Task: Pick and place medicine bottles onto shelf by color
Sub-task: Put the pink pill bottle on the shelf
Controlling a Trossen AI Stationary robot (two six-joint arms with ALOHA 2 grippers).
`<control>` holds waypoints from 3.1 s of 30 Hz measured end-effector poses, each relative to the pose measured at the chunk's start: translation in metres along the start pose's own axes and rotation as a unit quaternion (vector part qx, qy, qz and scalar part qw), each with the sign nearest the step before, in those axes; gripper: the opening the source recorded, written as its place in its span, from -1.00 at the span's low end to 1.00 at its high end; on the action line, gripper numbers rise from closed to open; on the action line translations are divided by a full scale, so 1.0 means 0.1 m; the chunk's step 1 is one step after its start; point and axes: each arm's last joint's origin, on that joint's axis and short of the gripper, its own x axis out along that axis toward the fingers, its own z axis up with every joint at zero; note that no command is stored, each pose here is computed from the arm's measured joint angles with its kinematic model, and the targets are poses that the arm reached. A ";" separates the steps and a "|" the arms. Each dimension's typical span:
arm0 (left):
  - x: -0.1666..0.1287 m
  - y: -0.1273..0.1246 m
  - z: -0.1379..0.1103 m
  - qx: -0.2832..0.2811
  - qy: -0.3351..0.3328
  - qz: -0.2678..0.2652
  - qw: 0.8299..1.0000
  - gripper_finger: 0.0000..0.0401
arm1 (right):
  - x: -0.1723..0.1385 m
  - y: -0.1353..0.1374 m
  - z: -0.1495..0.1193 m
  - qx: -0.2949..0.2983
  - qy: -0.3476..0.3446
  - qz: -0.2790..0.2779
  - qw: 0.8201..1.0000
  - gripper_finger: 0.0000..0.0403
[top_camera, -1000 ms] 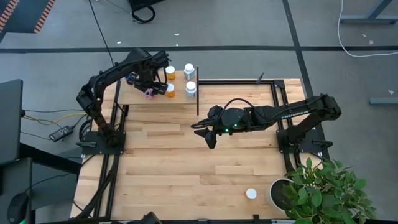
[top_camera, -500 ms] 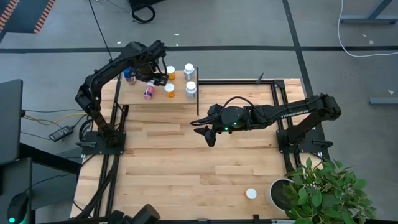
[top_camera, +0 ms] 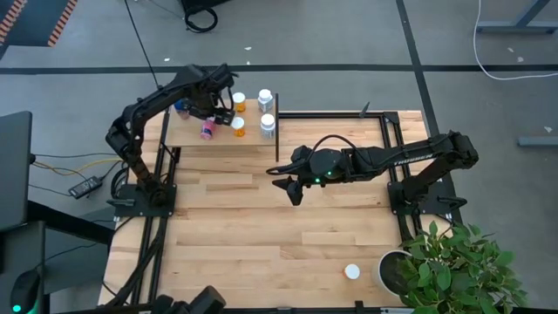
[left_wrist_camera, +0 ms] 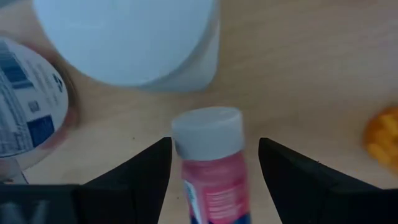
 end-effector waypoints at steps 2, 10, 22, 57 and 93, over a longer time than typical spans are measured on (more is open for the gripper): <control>0.05 0.00 -0.02 0.000 0.008 0.004 1.000 0.22 | 0.00 0.00 0.00 0.003 0.001 0.001 1.000 0.21; 0.11 -0.03 0.00 0.009 -0.002 -0.001 1.000 0.21 | 0.00 0.00 -0.01 0.002 0.007 0.001 1.000 0.21; 0.11 -0.03 0.02 0.013 -0.010 -0.005 1.000 -0.03 | 0.00 0.00 -0.01 0.002 0.008 0.001 1.000 0.21; -1.22 -0.26 -1.16 -0.078 -0.468 0.065 0.878 -0.10 | 0.00 -0.02 -0.07 -0.013 0.047 0.008 0.999 0.21; 0.20 -0.34 -2.02 -0.151 -0.608 0.019 0.779 -0.05 | -0.01 -0.08 -0.13 -0.073 0.071 -0.035 0.994 0.21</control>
